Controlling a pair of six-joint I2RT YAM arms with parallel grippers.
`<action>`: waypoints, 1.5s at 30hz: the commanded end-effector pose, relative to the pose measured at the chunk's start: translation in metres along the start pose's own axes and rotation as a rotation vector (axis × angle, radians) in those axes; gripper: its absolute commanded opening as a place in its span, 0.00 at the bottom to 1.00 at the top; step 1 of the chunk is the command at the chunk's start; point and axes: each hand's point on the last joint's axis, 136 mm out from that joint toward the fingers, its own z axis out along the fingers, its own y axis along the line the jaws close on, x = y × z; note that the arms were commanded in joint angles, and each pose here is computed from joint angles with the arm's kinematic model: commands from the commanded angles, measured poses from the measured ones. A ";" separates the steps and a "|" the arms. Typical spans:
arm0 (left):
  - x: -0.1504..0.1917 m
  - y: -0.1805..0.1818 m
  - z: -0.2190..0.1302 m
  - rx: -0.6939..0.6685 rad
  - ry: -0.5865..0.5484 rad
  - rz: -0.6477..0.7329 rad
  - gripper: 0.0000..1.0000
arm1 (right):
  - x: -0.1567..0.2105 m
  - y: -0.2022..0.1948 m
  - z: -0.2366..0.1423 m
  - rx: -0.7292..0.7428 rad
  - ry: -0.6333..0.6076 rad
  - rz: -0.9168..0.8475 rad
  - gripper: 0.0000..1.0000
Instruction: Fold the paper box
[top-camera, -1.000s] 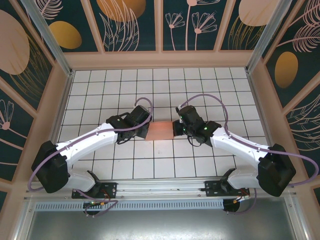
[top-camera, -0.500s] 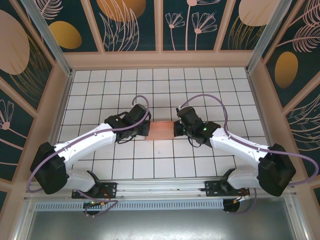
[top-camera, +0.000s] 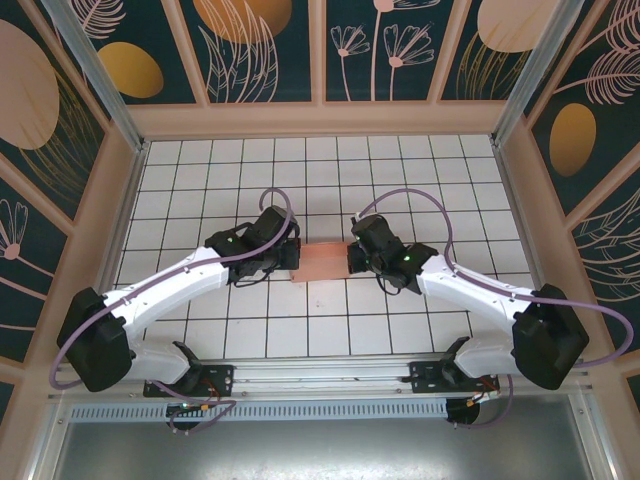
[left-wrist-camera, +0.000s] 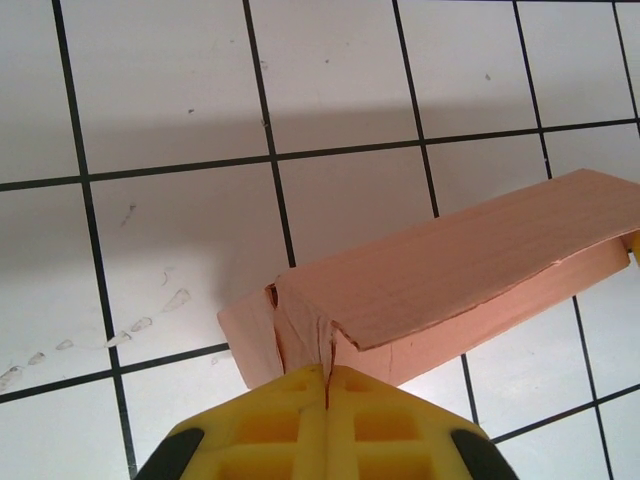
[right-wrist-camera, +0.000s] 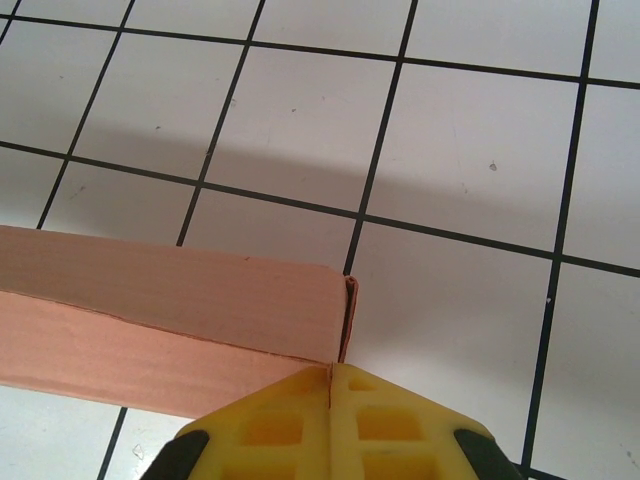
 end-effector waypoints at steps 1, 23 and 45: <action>-0.009 -0.014 -0.007 0.087 -0.035 -0.051 0.00 | 0.013 0.006 0.004 -0.001 0.048 -0.055 0.00; 0.007 -0.003 0.010 0.094 0.002 -0.112 0.00 | -0.011 0.018 -0.005 0.000 -0.004 -0.029 0.00; 0.001 -0.017 0.005 0.149 0.007 -0.106 0.00 | -0.009 0.010 0.004 0.036 0.055 0.061 0.00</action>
